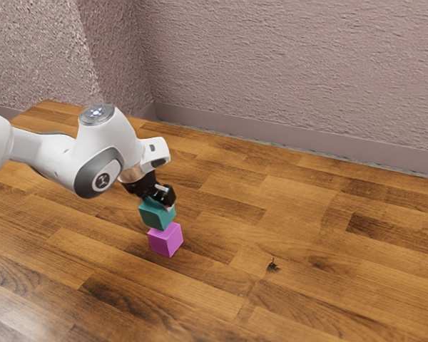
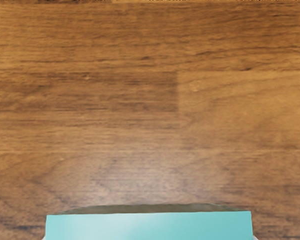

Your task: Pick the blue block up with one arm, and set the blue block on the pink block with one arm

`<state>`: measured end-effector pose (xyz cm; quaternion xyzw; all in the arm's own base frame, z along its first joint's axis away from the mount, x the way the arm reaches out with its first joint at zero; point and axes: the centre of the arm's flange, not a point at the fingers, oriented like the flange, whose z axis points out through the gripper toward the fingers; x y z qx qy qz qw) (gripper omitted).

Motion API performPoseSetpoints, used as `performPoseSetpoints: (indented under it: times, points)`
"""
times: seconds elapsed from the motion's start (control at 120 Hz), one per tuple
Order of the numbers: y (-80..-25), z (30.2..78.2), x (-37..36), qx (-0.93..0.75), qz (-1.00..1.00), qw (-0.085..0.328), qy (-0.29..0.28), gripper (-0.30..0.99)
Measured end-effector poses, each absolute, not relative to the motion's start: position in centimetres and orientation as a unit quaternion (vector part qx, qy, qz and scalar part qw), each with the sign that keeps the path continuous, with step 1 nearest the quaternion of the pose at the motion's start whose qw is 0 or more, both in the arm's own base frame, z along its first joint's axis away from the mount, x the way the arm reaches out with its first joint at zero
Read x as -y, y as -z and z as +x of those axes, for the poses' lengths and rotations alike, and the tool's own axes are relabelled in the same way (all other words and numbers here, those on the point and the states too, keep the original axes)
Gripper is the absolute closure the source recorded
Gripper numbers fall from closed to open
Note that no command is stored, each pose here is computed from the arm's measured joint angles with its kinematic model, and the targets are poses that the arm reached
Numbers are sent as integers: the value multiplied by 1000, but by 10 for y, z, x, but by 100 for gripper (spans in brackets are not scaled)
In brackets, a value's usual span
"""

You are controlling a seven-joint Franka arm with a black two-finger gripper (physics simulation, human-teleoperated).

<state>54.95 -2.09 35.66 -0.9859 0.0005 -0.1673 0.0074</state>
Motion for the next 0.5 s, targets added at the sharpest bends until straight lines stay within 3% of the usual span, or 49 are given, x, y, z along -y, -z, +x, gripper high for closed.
performPoseSetpoints:
  times: [0.217,0.342,0.5]
  points:
    - [-367,549,31,-9,-984,13,177,11]
    - [-486,585,26,20,-975,24,219,6]
    - [-593,579,19,66,-986,-33,151,3]
